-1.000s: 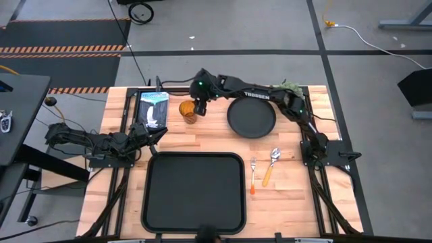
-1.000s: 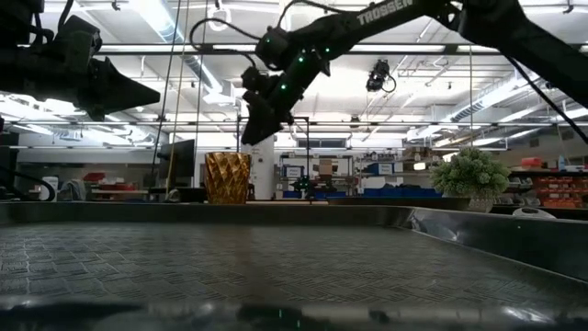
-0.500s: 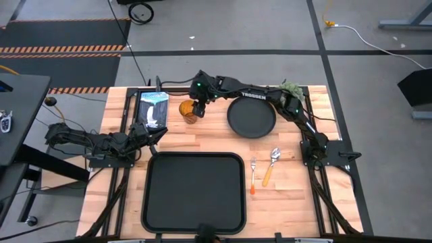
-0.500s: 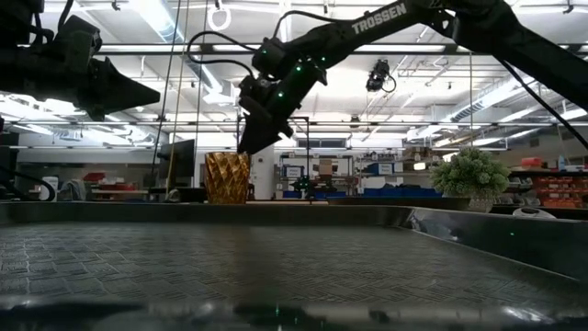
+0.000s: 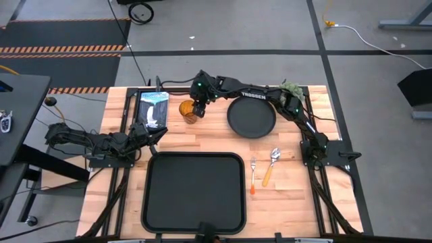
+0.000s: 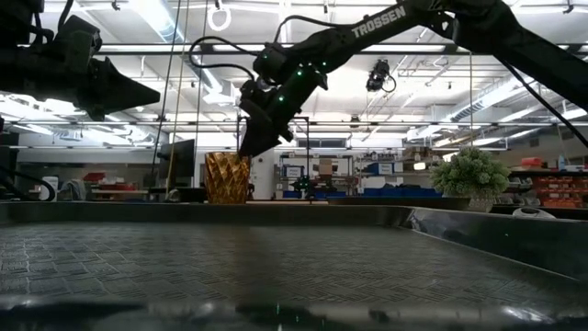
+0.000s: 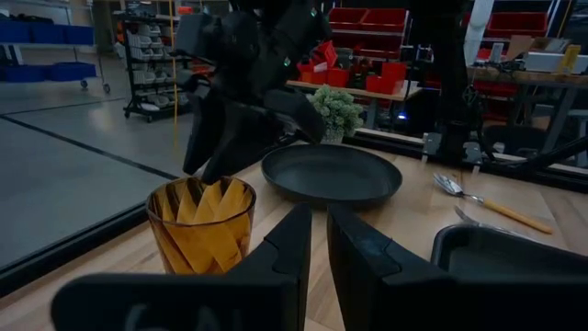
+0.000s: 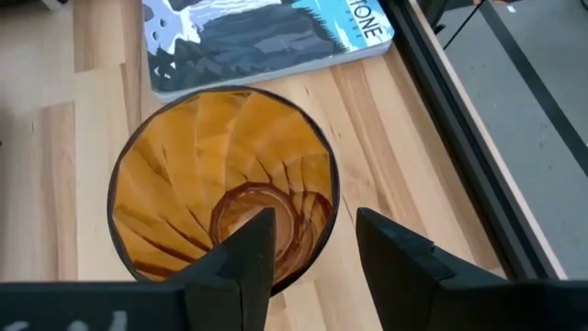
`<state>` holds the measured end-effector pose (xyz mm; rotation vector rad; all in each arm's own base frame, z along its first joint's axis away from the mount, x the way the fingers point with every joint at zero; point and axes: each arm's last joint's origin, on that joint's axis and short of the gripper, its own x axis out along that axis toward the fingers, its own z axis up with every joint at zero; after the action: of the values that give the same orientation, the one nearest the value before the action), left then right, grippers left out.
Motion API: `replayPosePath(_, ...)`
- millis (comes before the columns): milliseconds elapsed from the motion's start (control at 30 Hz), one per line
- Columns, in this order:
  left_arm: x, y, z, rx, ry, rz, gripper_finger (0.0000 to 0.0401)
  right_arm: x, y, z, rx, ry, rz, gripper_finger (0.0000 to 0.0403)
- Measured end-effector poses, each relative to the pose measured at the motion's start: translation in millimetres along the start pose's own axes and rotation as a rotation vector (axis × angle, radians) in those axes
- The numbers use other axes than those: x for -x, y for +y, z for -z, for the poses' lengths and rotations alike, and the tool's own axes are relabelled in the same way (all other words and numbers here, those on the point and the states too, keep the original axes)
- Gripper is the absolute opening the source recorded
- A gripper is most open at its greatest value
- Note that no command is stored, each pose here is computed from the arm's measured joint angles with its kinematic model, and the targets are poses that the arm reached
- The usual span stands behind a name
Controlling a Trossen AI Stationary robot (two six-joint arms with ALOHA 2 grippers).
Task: Pick and place plate/cup/fork/spoon on tray
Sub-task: Put the brown cup on the black serving tray
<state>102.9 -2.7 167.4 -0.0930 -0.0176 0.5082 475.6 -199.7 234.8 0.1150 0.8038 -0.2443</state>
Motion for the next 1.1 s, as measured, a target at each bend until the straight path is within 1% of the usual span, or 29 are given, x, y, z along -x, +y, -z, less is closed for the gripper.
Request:
replayPosePath(400, 0.0, 0.0, -0.1, 0.000, 0.000, 0.000, 0.0048, -1.5, -3.8, 3.2, -0.034, 0.009, -0.024, 0.0138)
replayPosePath(600, 0.0, 0.0, 0.0, 0.000, 0.000, 0.000, 0.0048, -15.8, -4.3, 10.6, -0.045, 0.033, -0.037, 0.0125)
replayPosePath(667, 0.0, 0.0, -0.1, 0.000, 0.000, 0.000, 0.0048, -20.7, -3.7, 16.0, -0.049, 0.067, -0.037, 0.0122)
replayPosePath(767, 0.0, 0.0, -0.2, 0.001, -0.001, 0.000, 0.0048, -24.8, -3.0, 16.9, -0.047, 0.062, -0.031, 0.0114)
replayPosePath(867, 0.0, 0.0, -0.1, 0.000, 0.000, 0.000, 0.0048, -23.5, -1.8, 14.7, -0.043, 0.048, -0.031, 0.0100)
replayPosePath(1100, 0.0, 0.0, -0.1, 0.000, 0.000, 0.000, 0.0048, -23.0, -2.1, 14.3, -0.033, 0.046, -0.031, 0.0044)
